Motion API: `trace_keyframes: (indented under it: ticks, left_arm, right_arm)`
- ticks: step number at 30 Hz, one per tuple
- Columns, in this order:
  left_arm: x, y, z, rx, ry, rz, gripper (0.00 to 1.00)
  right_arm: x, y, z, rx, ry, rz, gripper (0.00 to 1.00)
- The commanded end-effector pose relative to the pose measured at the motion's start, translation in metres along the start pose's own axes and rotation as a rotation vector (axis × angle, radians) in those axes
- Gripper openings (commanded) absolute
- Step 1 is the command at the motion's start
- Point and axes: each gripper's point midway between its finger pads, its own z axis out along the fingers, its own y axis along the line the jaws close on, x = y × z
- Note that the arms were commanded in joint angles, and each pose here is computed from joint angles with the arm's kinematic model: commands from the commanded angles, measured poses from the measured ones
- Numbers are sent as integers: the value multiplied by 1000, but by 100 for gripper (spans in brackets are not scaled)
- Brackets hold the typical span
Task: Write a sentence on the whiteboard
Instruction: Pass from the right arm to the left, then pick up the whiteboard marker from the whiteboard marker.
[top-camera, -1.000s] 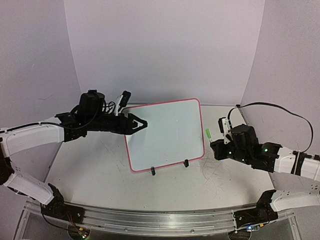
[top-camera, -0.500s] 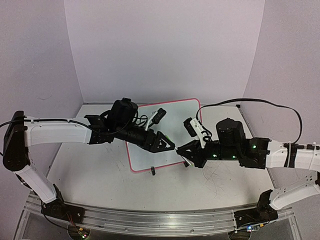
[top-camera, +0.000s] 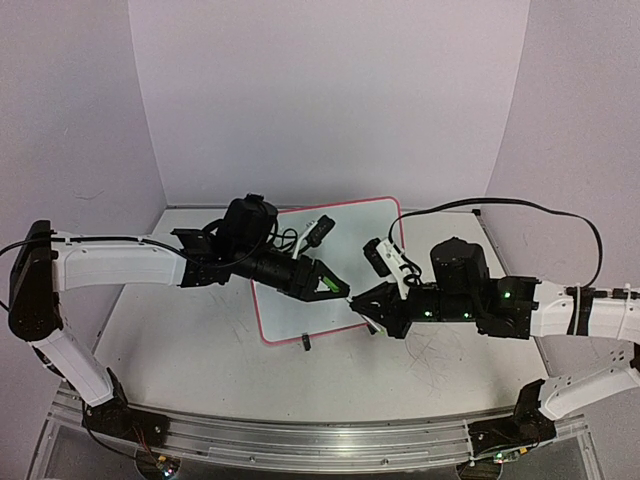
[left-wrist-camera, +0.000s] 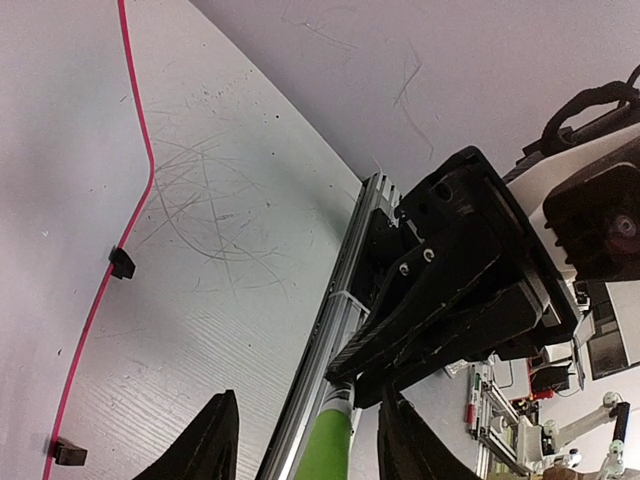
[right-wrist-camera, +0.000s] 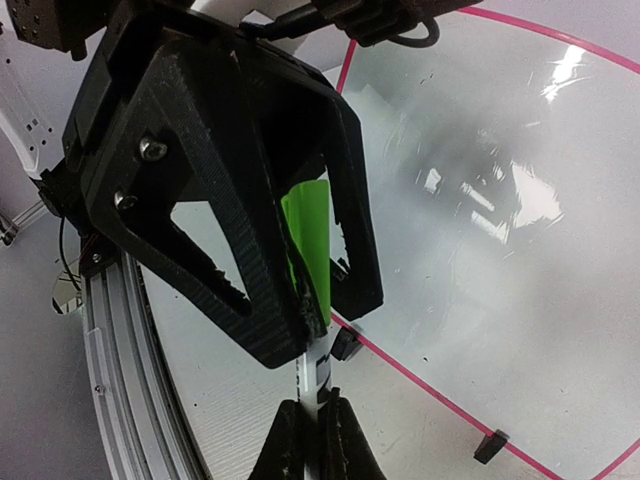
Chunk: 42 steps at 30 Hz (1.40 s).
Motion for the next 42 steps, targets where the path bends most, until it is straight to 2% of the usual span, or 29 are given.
trace_keyframes:
  ticks: [1, 9, 14, 18, 22, 24, 26, 28, 31, 35, 37, 40, 42]
  left_arm:
    - [-29, -31, -9, 76, -71, 77, 50]
    - [-30, -33, -10, 82, -74, 77, 31]
    - [-34, -37, -14, 80, -90, 85, 29]
    - [-36, -40, -17, 81, -101, 94, 22]
    - [-37, -41, -17, 85, -105, 96, 3]
    - [-39, -43, -19, 89, -111, 99, 0]
    - [-40, -45, -21, 90, -120, 104, 0]
    - [-43, -46, -24, 84, -135, 107, 0]
    - [-48, -46, -28, 64, -165, 105, 0]
    - [-61, -56, -42, 71, -233, 115, 0]
    - [-68, -64, -54, 83, -285, 122, 0]
    - [-77, -74, -69, 88, -353, 130, 0]
    - [-81, -84, -79, 117, -396, 138, 0]
  right_arm:
    - [-19, 7, -6, -19, -66, -35, 0]
    - [-17, 6, -10, -14, -70, -36, 0]
    - [-13, 7, -11, -20, -61, -35, 0]
    - [-12, 8, -12, -24, -61, -36, 0]
    - [-11, 7, -12, -19, -60, -36, 0]
    - [-11, 7, -12, -19, -61, -32, 0]
    - [-12, 4, -13, 0, -74, -12, 10]
    - [-14, -1, -15, 29, -91, 17, 28]
    - [-24, -16, -21, 109, -158, 123, 67]
    - [-51, -7, -40, 25, -339, 270, 91]
    - [-62, -5, -56, -15, -450, 335, 98]
    - [-68, -3, -75, -75, -576, 416, 98]
    - [-77, 5, -77, -133, -599, 441, 98]
